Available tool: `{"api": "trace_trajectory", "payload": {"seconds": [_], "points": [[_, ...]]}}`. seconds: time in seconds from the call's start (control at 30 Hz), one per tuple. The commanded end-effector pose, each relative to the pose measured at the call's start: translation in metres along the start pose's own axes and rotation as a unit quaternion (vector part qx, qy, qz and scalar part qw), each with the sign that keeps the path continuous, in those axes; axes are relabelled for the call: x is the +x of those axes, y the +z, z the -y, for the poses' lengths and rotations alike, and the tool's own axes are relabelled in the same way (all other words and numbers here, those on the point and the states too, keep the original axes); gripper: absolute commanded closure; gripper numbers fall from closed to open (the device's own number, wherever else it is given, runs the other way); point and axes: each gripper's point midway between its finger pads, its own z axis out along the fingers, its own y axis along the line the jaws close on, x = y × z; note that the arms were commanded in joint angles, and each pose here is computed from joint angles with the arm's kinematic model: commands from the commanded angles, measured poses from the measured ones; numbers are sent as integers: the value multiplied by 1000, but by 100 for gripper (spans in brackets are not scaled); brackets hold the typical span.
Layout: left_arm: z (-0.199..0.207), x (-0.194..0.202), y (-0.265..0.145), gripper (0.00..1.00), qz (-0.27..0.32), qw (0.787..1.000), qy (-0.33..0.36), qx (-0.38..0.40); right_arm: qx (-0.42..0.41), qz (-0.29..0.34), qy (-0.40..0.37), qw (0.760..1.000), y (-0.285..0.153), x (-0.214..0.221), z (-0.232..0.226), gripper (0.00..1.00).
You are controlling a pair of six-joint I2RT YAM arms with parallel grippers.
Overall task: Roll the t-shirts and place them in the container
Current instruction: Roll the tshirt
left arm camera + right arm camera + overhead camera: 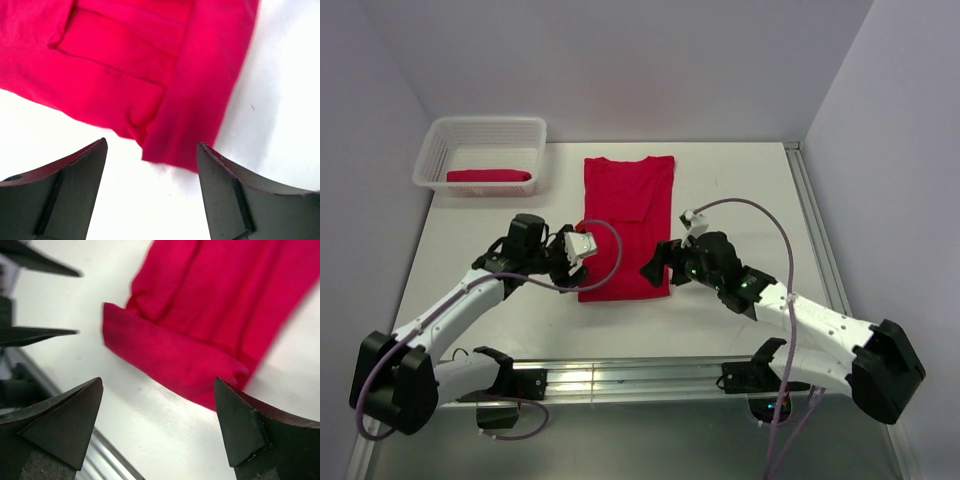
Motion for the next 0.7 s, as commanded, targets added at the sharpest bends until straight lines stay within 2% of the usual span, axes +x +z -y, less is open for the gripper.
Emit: {"api": "trace_trajectory", "payload": {"seconds": [0.0,0.1,0.17,0.2,0.23,0.3,0.4,0.47,0.6,0.67], "points": [[19,5,-14,23,9,998,56,21,94,11,-31,995,-21,10,30,2],[23,16,-22,23,6,994,112,6,111,8,-39,993,-25,25,28,10],[21,20,-24,24,2,991,136,-3,173,9,-44,984,-26,32,42,10],[21,21,-24,25,1,990,143,-3,182,8,-47,982,-25,35,43,15],[21,22,-24,25,0,989,150,-4,207,16,-62,976,-26,34,46,15],[22,21,-26,25,4,986,167,-7,227,12,-100,969,-24,37,45,15],[22,24,-23,24,0,982,188,-20,255,17,-189,948,-25,44,33,8],[22,30,-20,24,-14,978,208,-29,192,3,-235,953,-16,56,5,8],[29,28,-16,24,-15,971,235,-35,184,-19,-301,935,-14,50,-12,12],[32,25,-16,25,-6,968,248,-39,184,-35,-345,920,-15,48,-15,0]]}}
